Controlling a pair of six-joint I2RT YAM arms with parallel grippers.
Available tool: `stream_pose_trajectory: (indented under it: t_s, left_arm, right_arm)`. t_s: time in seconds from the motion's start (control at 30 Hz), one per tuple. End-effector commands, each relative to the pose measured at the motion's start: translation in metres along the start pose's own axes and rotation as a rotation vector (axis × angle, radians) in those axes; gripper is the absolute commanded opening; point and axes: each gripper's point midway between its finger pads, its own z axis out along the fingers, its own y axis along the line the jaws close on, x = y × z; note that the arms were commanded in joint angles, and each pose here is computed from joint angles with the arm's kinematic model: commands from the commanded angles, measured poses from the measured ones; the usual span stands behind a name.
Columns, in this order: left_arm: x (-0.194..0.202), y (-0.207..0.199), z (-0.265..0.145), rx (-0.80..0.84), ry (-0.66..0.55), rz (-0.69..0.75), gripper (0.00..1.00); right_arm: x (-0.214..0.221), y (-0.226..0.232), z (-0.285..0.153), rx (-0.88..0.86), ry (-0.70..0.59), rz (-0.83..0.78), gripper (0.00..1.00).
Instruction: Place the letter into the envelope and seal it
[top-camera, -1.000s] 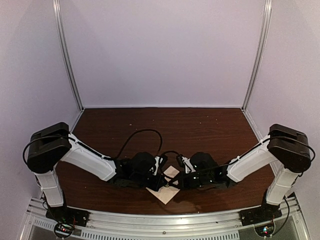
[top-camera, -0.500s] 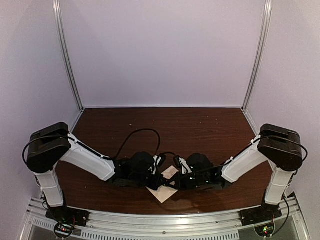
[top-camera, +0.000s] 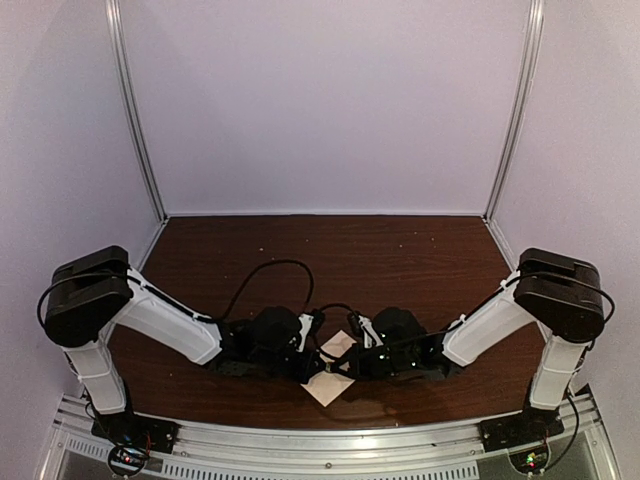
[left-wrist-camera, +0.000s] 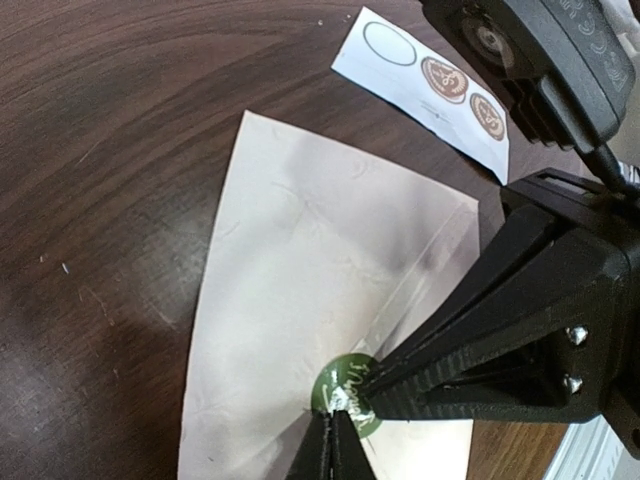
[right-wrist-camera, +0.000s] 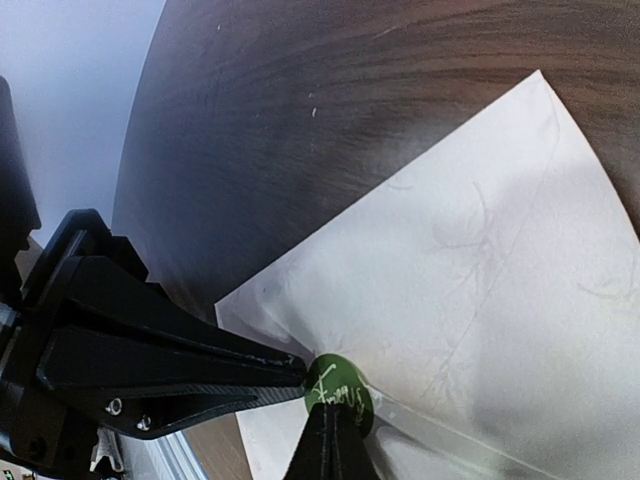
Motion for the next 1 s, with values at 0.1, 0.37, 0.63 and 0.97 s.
stream_pose_trajectory:
  t_s: [0.1, 0.37, 0.63, 0.97]
  left_arm:
    - [0.010, 0.006, -0.008, -0.021, 0.038, -0.015, 0.00]
    - [-0.022, -0.022, -0.015, 0.050, -0.039, 0.002, 0.00]
    - [-0.011, -0.030, 0.003, 0.090, -0.004, 0.010, 0.00]
    - [0.008, -0.018, 0.011, 0.072, 0.038, -0.003, 0.00]
  right_arm:
    - [0.016, -0.041, 0.003, 0.143, 0.033, 0.030, 0.00]
    - [0.016, -0.041, 0.003, 0.140, 0.034, 0.030, 0.00]
    - [0.016, -0.041, 0.003, 0.139, 0.034, 0.030, 0.00]
    - [0.015, -0.040, 0.002, 0.141, 0.029, 0.033, 0.00]
